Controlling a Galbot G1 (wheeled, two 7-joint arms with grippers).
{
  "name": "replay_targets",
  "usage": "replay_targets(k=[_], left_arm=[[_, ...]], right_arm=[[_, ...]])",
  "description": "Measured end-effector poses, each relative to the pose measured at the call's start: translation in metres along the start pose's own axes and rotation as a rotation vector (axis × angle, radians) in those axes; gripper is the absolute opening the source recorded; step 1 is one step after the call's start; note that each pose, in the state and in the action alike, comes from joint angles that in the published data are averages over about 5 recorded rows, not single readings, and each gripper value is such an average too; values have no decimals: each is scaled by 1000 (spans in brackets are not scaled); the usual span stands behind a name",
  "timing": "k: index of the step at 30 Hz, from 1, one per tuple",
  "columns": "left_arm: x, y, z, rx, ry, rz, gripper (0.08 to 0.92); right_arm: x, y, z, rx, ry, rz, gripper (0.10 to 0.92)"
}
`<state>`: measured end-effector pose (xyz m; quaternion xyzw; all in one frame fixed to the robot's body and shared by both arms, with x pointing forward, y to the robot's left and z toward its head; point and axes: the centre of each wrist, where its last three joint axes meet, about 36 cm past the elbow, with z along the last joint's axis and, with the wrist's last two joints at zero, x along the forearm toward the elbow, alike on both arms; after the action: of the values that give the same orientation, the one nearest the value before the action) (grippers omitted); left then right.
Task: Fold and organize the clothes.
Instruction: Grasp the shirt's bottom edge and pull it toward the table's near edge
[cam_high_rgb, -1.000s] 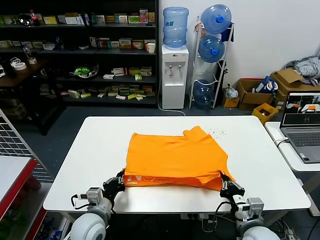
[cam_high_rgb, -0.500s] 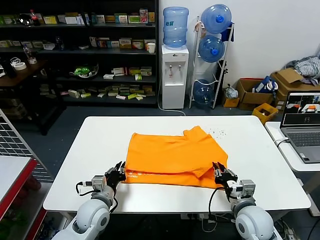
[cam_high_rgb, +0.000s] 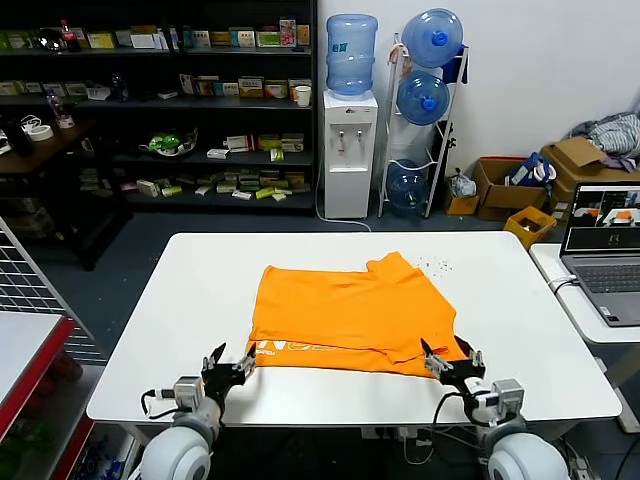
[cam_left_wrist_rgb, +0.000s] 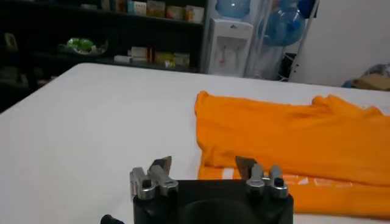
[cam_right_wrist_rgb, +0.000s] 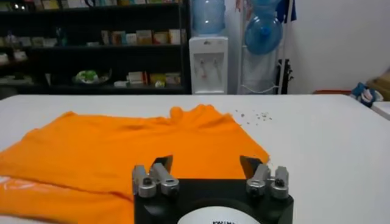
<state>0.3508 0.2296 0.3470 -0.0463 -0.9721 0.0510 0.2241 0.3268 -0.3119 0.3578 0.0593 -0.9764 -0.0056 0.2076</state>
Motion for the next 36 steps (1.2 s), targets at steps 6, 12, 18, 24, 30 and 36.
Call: replay_targets(k=[6, 12, 18, 24, 30, 36], left_arm=[[1, 0, 16, 2, -3, 17, 822], [-5, 3, 22, 1, -9, 21, 823], [-9, 7, 27, -5, -8, 21, 823], [-15, 10, 29, -7, -9, 17, 823], [-18, 8, 30, -9, -8, 19, 785], [-19, 8, 34, -13, 4, 19, 629]], right_arm=[[4, -14, 16, -23, 29, 6, 823], [2, -20, 25, -48, 54, 4, 823], [-2, -24, 29, -65, 71, 2, 823], [-4, -23, 30, -75, 79, -10, 769], [-5, -20, 31, -81, 93, -18, 612], [-4, -22, 33, -82, 109, -12, 422]])
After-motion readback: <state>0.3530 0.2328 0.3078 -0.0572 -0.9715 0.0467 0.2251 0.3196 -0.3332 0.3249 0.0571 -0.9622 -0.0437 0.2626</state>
